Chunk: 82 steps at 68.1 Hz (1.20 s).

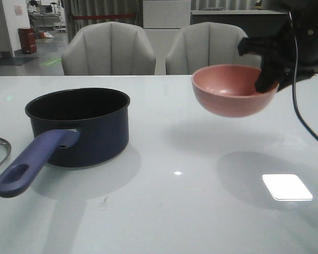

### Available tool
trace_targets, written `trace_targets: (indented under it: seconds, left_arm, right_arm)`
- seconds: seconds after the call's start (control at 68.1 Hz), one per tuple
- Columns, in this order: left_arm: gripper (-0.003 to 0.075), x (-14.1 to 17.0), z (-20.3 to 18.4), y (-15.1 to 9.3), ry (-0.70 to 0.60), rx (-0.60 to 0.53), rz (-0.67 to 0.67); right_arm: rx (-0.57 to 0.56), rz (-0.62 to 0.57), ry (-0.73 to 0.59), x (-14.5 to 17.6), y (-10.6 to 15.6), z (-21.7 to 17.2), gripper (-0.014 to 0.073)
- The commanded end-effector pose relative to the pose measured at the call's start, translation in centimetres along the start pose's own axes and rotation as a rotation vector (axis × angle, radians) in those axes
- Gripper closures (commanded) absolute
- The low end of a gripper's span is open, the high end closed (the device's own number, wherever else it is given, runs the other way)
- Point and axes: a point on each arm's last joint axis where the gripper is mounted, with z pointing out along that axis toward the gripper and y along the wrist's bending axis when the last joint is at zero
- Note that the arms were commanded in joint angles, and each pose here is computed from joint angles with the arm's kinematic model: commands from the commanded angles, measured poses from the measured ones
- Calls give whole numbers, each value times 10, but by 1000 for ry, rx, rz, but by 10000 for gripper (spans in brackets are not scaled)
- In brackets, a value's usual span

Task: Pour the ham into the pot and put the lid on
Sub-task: 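Grasp the pink bowl rim with the right gripper and lift it, then carry the pink bowl over the saucepan and tilt it to pour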

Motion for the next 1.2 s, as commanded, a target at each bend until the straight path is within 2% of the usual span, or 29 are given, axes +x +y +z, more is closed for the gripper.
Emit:
trace_targets:
  seconds: [0.0,0.132,0.264,0.455,0.544,0.764,0.94,1.087,1.19]
  left_arm:
    - [263,-15,-2,-1,-93,11,-4]
    - [263,-15,-2,-1,-93,11,-4]
    - [263,-15,-2,-1,-93,11,-4]
    - [263,-15,-2,-1,-93,11,-4]
    - [263,-15,-2,-1,-93,11,-4]
    - [263,-15,-2,-1,-93,11,-4]
    - [263,-15,-2,-1,-93,11,-4]
    - [263,-15,-2,-1,-93,11,-4]
    - [263,-15,-2,-1,-93,11,-4]
  right_arm:
    - [-73,-63,-171,-37,28,-40,456]
    - [-149,-145,-182,-51,66,-52,456]
    - [-232,-244,-187,-61,114,-57,456]
    - [-309,-333,-191,-66,167,-43,456]
    - [-326,-375,-244,-67,185,-37,456]
    - [-393,-365,-528,-71,205,-42,456]
    - [-426,-401,-775,-48,206,-26,456]
    - [-418,-494,-1031,-20,200,-14,456]
    - [-362,-595,-1130,-11,198,-8,456]
